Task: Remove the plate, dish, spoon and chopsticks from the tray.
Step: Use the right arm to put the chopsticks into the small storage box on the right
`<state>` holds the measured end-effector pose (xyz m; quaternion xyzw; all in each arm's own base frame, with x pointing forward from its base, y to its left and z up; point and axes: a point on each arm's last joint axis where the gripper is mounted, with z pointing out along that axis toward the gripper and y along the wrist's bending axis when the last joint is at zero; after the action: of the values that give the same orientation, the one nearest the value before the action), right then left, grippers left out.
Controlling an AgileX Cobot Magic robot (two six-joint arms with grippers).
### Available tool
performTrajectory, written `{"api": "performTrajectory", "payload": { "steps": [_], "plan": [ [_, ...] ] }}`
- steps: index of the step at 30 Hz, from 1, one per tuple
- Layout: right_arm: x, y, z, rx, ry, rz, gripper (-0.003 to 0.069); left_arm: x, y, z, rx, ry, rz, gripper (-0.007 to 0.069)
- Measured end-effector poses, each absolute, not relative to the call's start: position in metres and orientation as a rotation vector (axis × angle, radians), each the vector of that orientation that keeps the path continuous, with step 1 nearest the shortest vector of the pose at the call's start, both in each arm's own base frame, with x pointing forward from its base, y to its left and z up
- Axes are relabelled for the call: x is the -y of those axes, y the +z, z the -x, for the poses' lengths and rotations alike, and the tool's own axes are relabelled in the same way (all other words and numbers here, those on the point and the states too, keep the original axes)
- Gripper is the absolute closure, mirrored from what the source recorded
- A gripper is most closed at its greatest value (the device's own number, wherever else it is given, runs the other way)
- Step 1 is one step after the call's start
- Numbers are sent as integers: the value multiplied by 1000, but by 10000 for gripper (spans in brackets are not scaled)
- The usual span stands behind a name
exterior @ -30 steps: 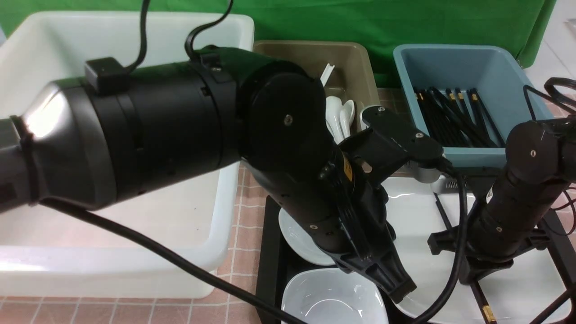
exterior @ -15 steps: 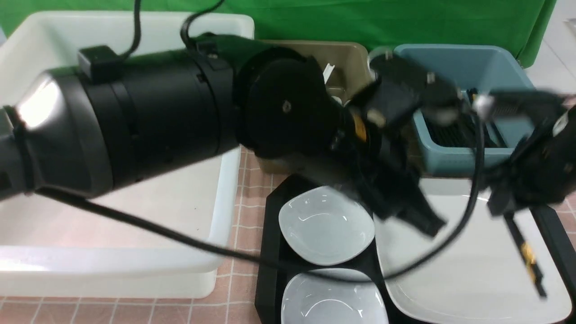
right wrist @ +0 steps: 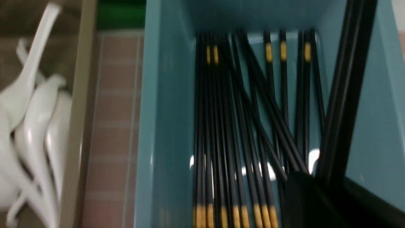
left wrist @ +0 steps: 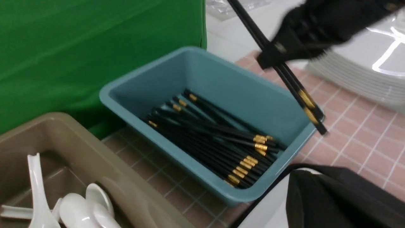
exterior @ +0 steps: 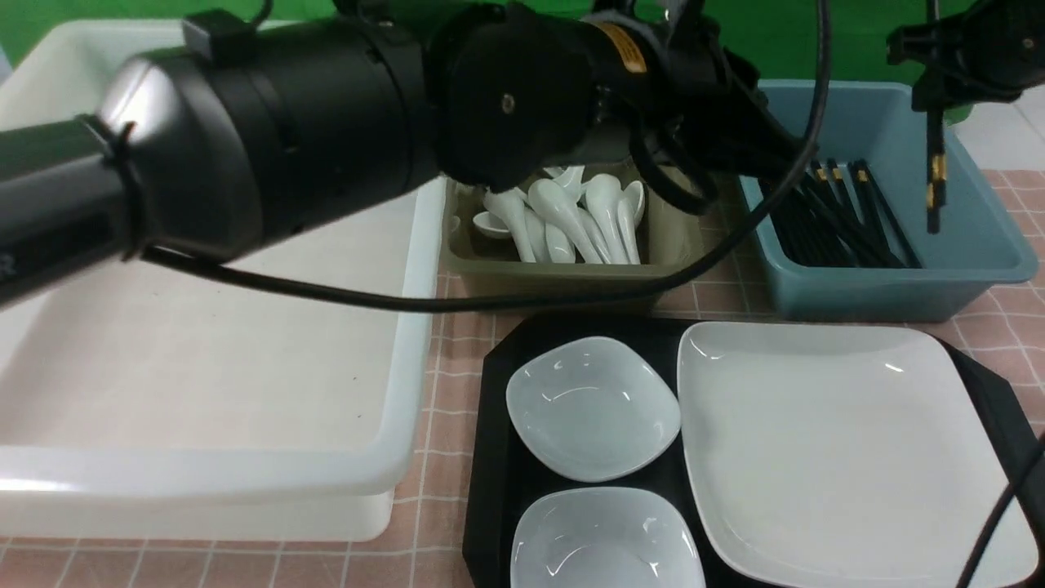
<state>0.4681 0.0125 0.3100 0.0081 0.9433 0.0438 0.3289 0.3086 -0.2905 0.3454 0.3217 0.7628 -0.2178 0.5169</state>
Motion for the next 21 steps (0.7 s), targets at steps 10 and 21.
{"api": "performTrajectory", "payload": {
  "steps": [10,21],
  "plan": [
    [-12,251,-516,-2394,154,-159,455,290,325,-309,-1947,-437,-893,627],
    [-14,295,-464,-2731,113,66,518,260,339,-273,-2197,-367,-1068,627]
  ]
}}
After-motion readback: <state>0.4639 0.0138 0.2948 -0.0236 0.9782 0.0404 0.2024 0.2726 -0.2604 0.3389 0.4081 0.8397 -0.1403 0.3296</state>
